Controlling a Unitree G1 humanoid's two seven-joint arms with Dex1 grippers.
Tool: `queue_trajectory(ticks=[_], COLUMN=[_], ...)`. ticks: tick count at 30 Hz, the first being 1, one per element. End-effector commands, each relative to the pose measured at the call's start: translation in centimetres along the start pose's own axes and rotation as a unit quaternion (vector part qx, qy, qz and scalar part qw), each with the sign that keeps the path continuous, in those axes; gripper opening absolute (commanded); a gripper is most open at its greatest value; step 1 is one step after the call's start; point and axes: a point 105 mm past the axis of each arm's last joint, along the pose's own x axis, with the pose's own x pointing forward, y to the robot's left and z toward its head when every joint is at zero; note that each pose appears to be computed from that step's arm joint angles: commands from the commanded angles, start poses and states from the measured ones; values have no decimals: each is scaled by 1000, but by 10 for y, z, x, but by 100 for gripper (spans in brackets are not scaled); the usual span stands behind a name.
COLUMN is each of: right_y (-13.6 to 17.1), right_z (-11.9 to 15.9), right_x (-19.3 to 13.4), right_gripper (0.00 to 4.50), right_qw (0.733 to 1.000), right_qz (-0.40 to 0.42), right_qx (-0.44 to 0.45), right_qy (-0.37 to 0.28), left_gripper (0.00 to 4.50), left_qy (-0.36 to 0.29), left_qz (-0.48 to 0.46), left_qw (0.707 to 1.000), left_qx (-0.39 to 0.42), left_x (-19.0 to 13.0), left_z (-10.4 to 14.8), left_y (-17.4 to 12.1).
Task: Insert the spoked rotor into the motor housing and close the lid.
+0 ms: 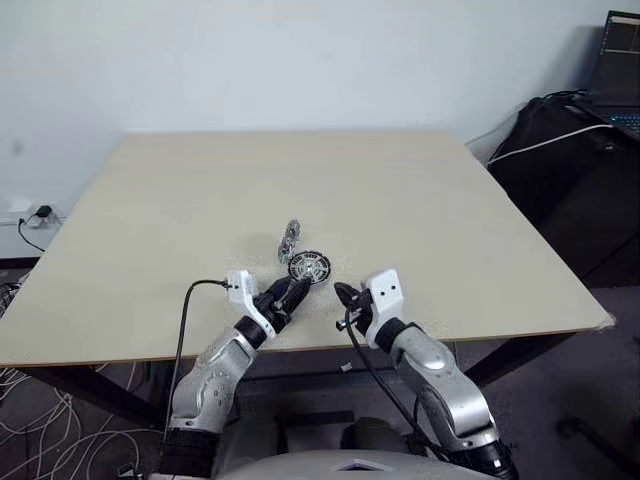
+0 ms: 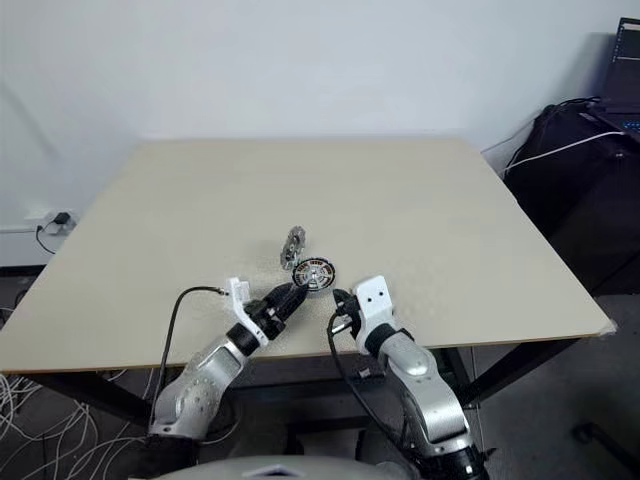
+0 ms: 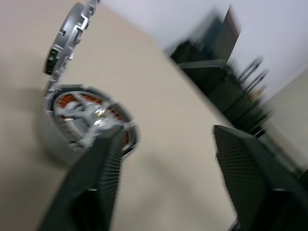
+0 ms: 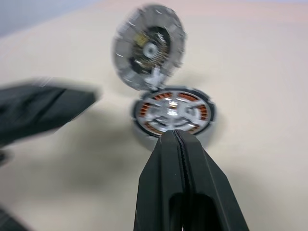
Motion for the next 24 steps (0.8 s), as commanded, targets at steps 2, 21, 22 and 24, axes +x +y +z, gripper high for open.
queue_trajectory(ticks=[2, 21, 22, 24], right_y=[-12, -6, -4, -1], right_z=[4, 18, 19, 21], right_x=[20, 87, 90, 94], right_gripper=[0, 0, 0, 0], right_qw=[999, 998, 999, 998], right_qz=[-29, 3, 6, 13], right_qx=[-23, -37, -37, -39], right_qy=[15, 41, 40, 39], left_gripper=[112, 6, 6, 6], left_qy=[-18, -72, -72, -70], left_qz=[14, 35, 34, 33], left_qw=[993, 978, 978, 978], left_qx=[113, 193, 193, 192], left_x=[-2, -11, -11, -11], left_z=[2, 7, 7, 6], left_y=[0, -1, -1, -1])
